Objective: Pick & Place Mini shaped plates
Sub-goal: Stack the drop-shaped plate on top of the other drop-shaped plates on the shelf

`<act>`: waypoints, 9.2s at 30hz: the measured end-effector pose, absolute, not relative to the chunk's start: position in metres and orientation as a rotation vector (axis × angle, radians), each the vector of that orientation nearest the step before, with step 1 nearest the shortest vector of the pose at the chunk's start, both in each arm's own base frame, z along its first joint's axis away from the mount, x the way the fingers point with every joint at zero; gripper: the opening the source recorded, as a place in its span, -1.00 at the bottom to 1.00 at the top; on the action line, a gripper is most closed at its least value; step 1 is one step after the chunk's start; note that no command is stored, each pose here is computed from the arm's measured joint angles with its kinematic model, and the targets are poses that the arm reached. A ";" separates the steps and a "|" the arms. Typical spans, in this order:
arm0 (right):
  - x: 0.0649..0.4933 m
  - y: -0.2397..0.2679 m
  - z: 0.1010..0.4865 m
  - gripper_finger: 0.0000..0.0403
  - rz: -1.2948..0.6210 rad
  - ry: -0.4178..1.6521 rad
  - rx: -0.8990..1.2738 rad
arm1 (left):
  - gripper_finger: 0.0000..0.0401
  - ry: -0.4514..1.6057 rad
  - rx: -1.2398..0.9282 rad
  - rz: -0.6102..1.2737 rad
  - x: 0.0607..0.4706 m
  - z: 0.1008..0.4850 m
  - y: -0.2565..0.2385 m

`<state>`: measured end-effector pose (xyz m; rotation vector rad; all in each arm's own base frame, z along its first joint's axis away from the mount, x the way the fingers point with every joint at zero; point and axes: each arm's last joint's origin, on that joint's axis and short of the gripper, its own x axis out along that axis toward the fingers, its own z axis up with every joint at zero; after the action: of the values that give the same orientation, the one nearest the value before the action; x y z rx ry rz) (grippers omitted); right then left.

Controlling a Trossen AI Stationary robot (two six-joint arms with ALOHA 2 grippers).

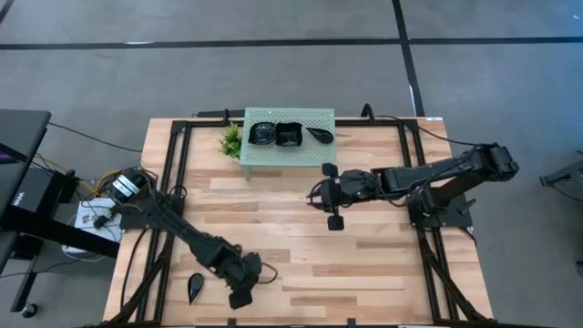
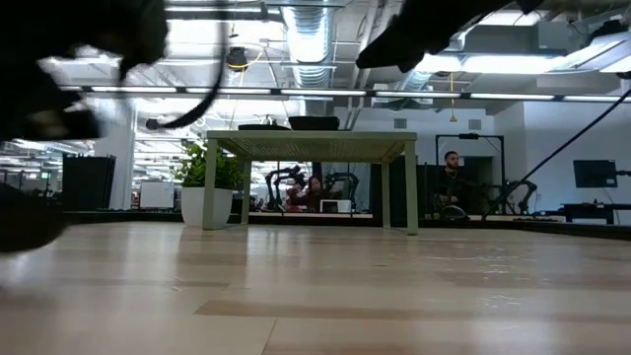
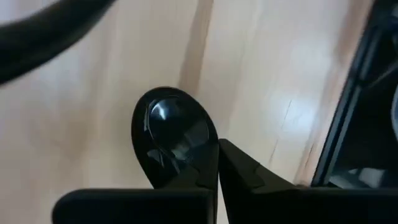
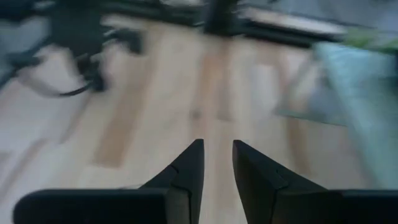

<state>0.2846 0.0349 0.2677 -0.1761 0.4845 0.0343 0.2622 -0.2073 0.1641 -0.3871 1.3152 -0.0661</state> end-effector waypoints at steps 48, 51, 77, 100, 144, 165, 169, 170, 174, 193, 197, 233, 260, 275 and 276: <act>0.411 0.079 0.165 -0.61 0.200 0.653 -0.097 | -0.96 1.051 0.272 -0.202 0.303 0.173 -0.120; 0.410 0.078 0.167 -0.61 0.226 0.648 -0.077 | -0.96 1.042 0.274 -0.197 0.303 0.173 -0.120; 0.408 0.073 0.161 -0.61 0.297 0.715 -0.036 | -0.96 0.922 0.303 -0.116 0.306 0.184 -0.128; 0.409 0.073 0.162 -0.97 0.309 0.693 -0.045 | -0.93 0.928 0.309 -0.118 0.306 0.183 -0.128; 0.300 0.030 0.323 -0.88 -0.380 0.614 -0.306 | -0.47 0.525 0.257 0.024 0.226 0.309 -0.119; 0.297 -0.098 0.286 -0.92 -0.642 0.809 -0.162 | -0.47 0.528 0.259 0.023 0.225 0.309 -0.118; 0.298 -0.100 0.281 -0.89 -0.629 0.837 -0.161 | -0.47 0.530 0.259 0.023 0.225 0.309 -0.118; 0.298 -0.101 0.281 -0.87 -0.621 0.838 -0.155 | -0.47 0.530 0.260 0.023 0.225 0.309 -0.118; 0.298 -0.100 0.282 -0.81 -0.622 0.835 -0.156 | -0.47 0.531 0.260 0.023 0.225 0.309 -0.118; 0.304 -0.078 0.283 -0.57 -0.606 0.840 -0.253 | -0.47 0.531 0.205 0.034 0.225 0.308 -0.119; 0.310 -0.059 0.292 -0.57 -0.565 0.783 -0.205 | -0.47 0.552 0.135 -0.053 0.224 0.307 -0.123; 0.312 0.048 0.243 -0.60 -0.077 0.617 -0.136 | -0.46 1.612 -0.950 0.526 0.166 0.133 -0.203; 0.320 0.040 0.252 -0.60 0.175 0.512 -0.068 | -0.97 1.261 -0.302 -0.137 0.229 0.179 -0.187; 0.267 0.078 0.271 -0.60 0.121 0.681 -0.054 | -0.98 1.080 0.150 -0.282 0.291 0.231 -0.127; 0.259 0.079 0.274 -0.60 0.096 0.677 -0.053 | -0.98 1.069 0.201 -0.268 0.295 0.240 -0.122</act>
<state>0.2591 0.0794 0.2742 -0.0530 0.6769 0.0961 0.2947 -0.1224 0.2399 0.2014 1.0688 -0.2679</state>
